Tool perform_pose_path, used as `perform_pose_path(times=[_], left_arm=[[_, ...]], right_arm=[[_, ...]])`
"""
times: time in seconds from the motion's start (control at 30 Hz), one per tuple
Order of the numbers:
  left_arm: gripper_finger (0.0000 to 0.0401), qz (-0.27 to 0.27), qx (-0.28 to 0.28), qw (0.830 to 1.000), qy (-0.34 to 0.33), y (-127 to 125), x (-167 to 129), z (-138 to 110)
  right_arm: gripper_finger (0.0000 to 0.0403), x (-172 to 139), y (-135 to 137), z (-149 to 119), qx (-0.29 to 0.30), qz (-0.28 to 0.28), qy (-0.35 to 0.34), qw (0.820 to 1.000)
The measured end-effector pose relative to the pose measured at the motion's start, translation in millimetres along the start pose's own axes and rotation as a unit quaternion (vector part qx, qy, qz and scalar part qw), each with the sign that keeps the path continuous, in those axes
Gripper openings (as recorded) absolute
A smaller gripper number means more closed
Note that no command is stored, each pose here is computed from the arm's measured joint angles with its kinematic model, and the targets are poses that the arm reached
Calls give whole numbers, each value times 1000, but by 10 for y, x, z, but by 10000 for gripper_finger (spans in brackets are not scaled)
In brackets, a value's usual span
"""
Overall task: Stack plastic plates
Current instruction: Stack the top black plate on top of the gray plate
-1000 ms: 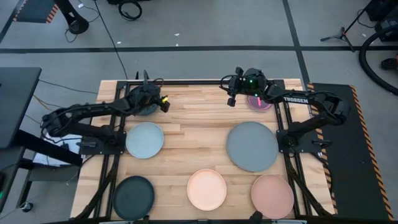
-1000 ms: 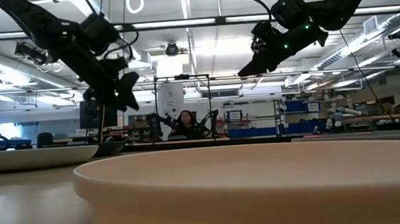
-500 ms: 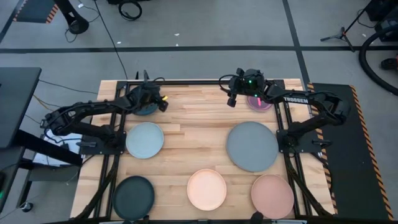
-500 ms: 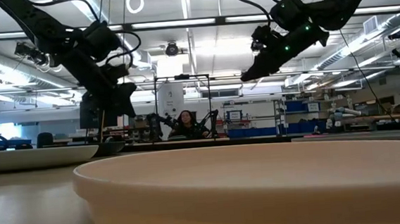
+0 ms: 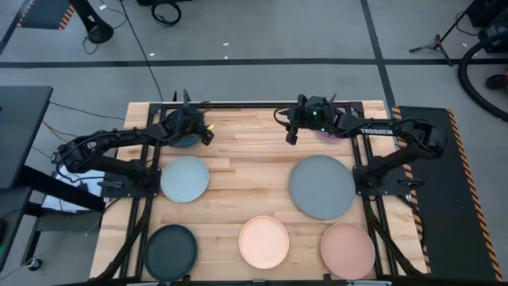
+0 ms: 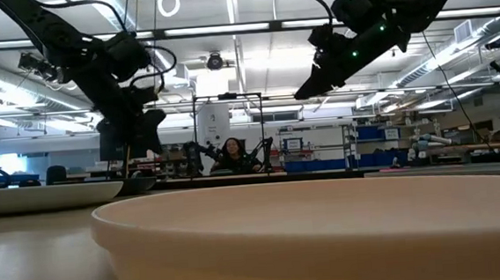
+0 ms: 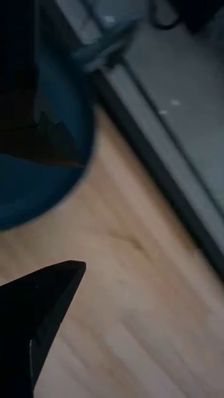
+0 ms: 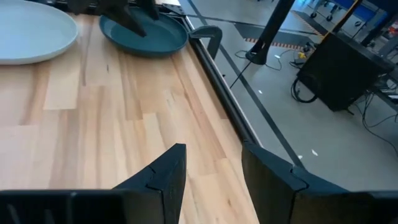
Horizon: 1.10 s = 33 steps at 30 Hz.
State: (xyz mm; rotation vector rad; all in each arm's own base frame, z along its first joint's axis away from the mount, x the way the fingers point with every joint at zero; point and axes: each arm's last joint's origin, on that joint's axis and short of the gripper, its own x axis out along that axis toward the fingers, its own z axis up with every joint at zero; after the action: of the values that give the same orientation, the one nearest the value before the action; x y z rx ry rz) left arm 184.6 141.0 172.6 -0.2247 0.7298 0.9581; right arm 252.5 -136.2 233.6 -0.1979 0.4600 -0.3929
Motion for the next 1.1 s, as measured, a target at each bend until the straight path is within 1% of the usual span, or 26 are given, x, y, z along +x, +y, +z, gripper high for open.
perform_pose_path(times=[0.1, 0.27, 0.37, 0.43, 0.57, 0.7, 0.87, 0.97, 1.1], left_arm=[[266, -2, -15, 999, 33, -39, -19, -77], [266, -35, 1, 999, 25, -265, -108, -113], [266, -9, -1, 1000, 14, -344, -155, -136], [266, 8, -17, 1000, 13, -353, -167, -152], [266, 22, -54, 998, 39, -330, -171, -210], [266, 37, -71, 994, 70, -305, -179, -277], [266, 39, -62, 994, 80, -298, -183, -297], [266, 34, -38, 995, 82, -299, -183, -297], [266, 12, -19, 995, 93, -300, -177, -299]], right_arm=[[163, 1, 56, 18, 5, 3, -1, 1000], [162, 1, 122, 38, 5, 13, -4, 1000], [163, 1, 153, 48, 2, 17, -5, 1000], [162, 0, 173, 54, 1, 21, -6, 1000], [163, -1, 203, 63, -1, 25, -8, 1000], [162, -2, 228, 69, 0, 30, -8, 1000], [162, -8, 318, 77, 14, 46, -3, 999], [161, -18, 419, 68, 14, 62, 11, 998], [161, -43, 585, 72, 17, 51, 33, 998]])
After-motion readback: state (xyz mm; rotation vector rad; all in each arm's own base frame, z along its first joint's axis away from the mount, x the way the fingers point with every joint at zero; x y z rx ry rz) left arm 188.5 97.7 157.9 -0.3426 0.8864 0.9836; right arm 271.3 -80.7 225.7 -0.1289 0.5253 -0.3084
